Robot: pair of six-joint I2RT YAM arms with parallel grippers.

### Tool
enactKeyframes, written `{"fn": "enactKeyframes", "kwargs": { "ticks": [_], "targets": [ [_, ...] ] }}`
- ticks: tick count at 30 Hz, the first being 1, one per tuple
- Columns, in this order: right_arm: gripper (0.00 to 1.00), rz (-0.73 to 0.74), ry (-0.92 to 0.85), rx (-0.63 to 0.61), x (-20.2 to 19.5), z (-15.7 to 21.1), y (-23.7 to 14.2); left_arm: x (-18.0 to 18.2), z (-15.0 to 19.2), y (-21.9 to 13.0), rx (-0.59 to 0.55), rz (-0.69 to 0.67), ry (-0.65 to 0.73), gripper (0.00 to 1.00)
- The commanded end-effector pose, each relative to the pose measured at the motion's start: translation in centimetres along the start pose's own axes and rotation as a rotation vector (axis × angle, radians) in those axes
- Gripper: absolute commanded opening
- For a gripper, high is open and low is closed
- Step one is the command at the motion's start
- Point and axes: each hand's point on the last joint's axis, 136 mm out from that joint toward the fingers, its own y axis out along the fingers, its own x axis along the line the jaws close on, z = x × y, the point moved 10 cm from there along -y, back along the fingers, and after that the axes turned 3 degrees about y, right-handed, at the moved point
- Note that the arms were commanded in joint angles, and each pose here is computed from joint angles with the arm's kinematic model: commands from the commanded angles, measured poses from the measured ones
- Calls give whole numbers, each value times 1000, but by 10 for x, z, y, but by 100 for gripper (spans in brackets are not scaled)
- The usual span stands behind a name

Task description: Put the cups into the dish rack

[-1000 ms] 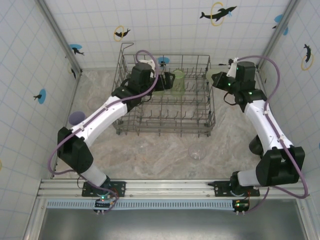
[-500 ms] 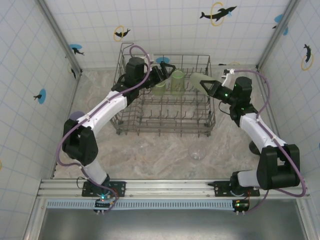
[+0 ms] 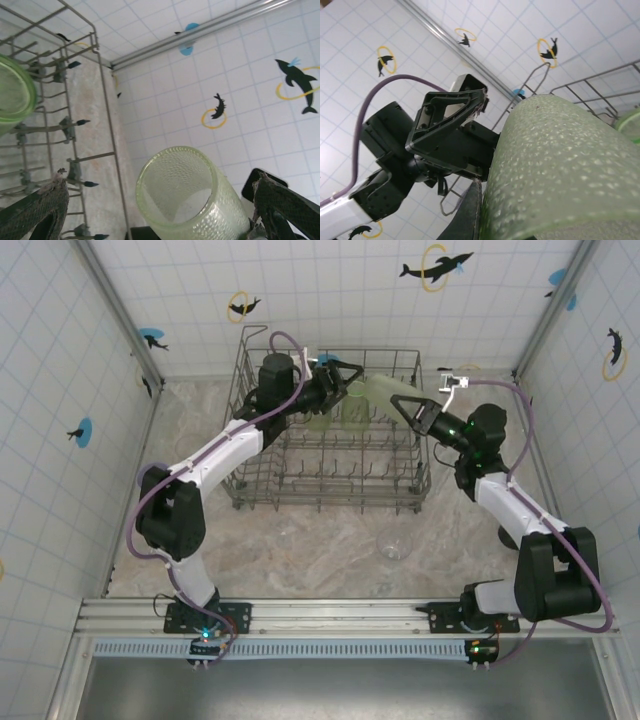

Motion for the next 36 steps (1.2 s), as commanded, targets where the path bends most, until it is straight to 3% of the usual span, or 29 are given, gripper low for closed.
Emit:
{"fn": "enactKeyframes", "kwargs": {
  "ticks": [1, 15, 22, 30, 32, 36],
  "targets": [
    [0, -95, -50, -7, 15, -2, 4, -12, -3, 5, 38, 111, -27, 97],
    [0, -184, -38, 3, 26, 0, 17, -10, 3, 4, 70, 165, -96, 97],
    [0, -194, -39, 5, 26, 0, 24, -11, 10, 5, 83, 178, -105, 87],
    [0, -198, -44, -3, 25, -3, 33, -16, 19, 10, 115, 202, -110, 70],
    [0, -196, -41, -11, 24, -5, 34, -16, 19, 10, 114, 205, -112, 60],
    [0, -202, -36, -10, 24, -6, 37, -18, 18, 10, 117, 218, -112, 25]
  ]
}}
